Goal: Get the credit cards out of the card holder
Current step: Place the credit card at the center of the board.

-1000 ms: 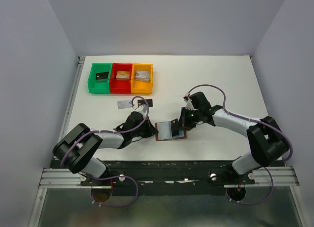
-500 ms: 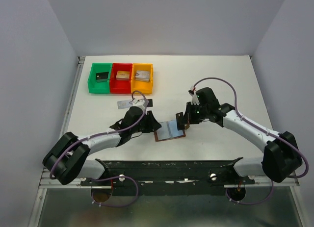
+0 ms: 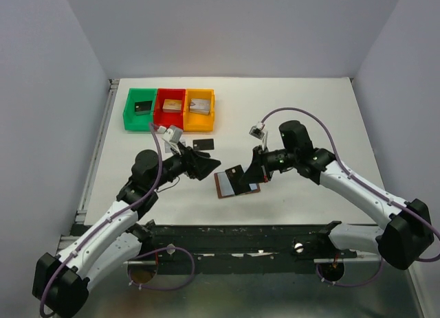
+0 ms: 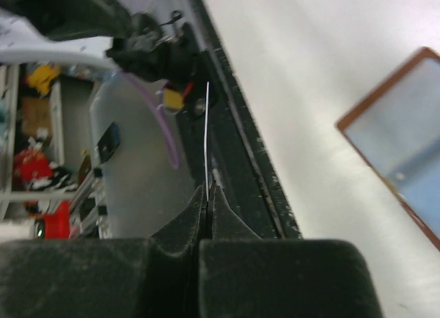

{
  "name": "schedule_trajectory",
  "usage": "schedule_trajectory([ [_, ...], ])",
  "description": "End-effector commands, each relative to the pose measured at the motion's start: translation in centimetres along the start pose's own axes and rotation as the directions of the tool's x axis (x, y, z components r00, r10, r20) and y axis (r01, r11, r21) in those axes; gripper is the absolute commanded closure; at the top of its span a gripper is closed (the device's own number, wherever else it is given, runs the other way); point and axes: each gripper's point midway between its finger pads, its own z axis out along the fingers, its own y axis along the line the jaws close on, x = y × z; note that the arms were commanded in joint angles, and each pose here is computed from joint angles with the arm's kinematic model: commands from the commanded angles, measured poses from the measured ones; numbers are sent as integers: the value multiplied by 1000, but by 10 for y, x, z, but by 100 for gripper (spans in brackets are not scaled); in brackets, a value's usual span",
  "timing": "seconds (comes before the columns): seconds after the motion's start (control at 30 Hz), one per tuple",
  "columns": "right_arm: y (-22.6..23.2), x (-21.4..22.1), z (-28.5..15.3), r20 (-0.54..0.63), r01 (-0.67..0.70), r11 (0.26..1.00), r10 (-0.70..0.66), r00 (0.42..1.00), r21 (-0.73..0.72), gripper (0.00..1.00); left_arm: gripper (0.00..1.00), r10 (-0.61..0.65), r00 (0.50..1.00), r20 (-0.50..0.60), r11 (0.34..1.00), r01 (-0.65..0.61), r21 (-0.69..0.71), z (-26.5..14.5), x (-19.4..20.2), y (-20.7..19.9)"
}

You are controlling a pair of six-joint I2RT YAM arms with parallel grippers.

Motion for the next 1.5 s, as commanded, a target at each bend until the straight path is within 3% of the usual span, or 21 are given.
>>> schedule_trajectory([
  [0.0, 60, 7, -8, -40, 118, 947, -136, 990, -298, 100, 22, 137, 981, -140, 946, -87, 312, -28, 12, -48],
  [0.13, 72, 13, -8, -78, 126, 929, -162, 984, -347, 100, 23, 180, 969, -169, 890, -87, 447, -41, 14, -70],
  [0.33, 74, 21, 2, -143, 129, 939, -182, 973, -318, 100, 30, 171, 949, -264, 798, 24, 602, -51, 24, -93],
  [0.47, 75, 20, 3, -155, 139, 942, -194, 969, -306, 100, 41, 172, 938, -301, 797, 47, 603, -50, 29, -91],
  [0.6, 78, 19, 3, -157, 151, 941, -205, 966, -302, 100, 64, 174, 934, -312, 800, 51, 598, -50, 33, -89],
  [0.67, 77, 20, 4, -168, 149, 943, -205, 964, -297, 100, 70, 178, 933, -314, 797, 51, 602, -50, 33, -90],
  [0.87, 78, 22, 8, -198, 158, 945, -220, 955, -286, 100, 74, 176, 926, -333, 793, 67, 605, -49, 35, -91],
  [1.1, 79, 23, 9, -212, 178, 945, -240, 947, -276, 100, 100, 190, 919, -346, 791, 66, 609, -49, 38, -92],
  [1.2, 77, 21, 8, -206, 186, 949, -241, 949, -253, 100, 100, 186, 919, -348, 793, 69, 606, -49, 40, -92],
  [1.3, 65, 12, 9, -186, 187, 973, -210, 960, -133, 53, 100, 161, 932, -325, 839, 44, 543, -43, 39, -82],
  [1.37, 39, -7, 5, -121, 184, 979, -172, 978, 88, 41, 100, 136, 948, -289, 897, 6, 441, -34, 36, -64],
  [1.47, 2, -34, -21, 13, 143, 906, -161, 987, 400, 34, 100, 14, 985, -173, 975, 25, 220, -19, 17, -26],
])
